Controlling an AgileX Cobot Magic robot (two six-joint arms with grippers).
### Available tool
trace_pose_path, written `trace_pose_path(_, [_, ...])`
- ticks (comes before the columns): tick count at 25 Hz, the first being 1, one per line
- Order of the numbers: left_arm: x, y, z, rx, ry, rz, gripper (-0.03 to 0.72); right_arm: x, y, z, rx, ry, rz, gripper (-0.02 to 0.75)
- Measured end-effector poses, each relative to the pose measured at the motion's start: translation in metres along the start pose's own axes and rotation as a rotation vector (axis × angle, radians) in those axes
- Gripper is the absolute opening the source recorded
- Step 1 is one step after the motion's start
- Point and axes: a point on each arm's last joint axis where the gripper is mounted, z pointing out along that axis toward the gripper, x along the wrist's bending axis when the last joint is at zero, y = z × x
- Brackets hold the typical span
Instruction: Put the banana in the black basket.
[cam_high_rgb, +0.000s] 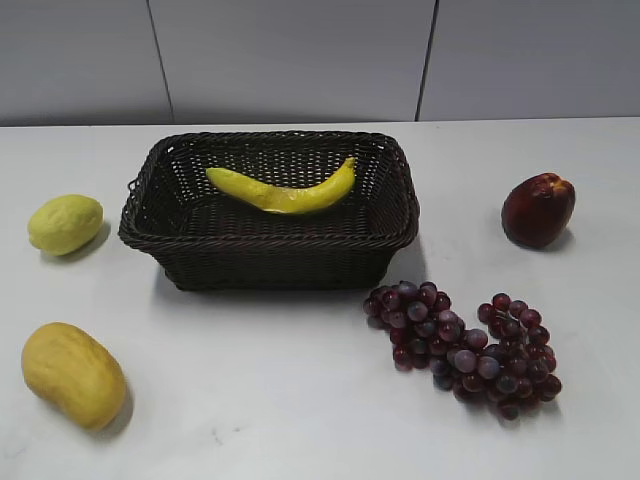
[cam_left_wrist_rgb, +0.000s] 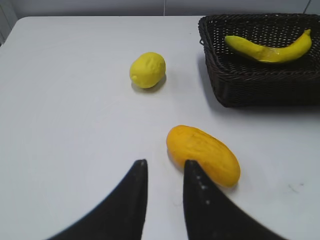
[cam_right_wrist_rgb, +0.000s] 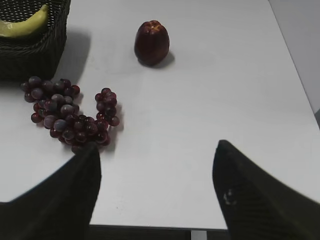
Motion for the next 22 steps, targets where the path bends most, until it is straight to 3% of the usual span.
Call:
trace_pose_path(8, [0.0, 0.0, 0.0, 0.0, 0.0, 0.0, 0.242, -0.003, -0.022, 0.02, 0.067, -0.021, -0.011, 0.558])
trace_pose_path(13, [0.0, 0.0, 0.0, 0.0, 0.0, 0.0, 0.242, -0.004, -0.026, 0.022, -0.004, -0.028, -0.01, 0.558])
trace_pose_path(22, [0.0, 0.0, 0.0, 0.0, 0.0, 0.0, 0.242, -0.003, -0.026, 0.023, -0.022, -0.039, -0.005, 0.557])
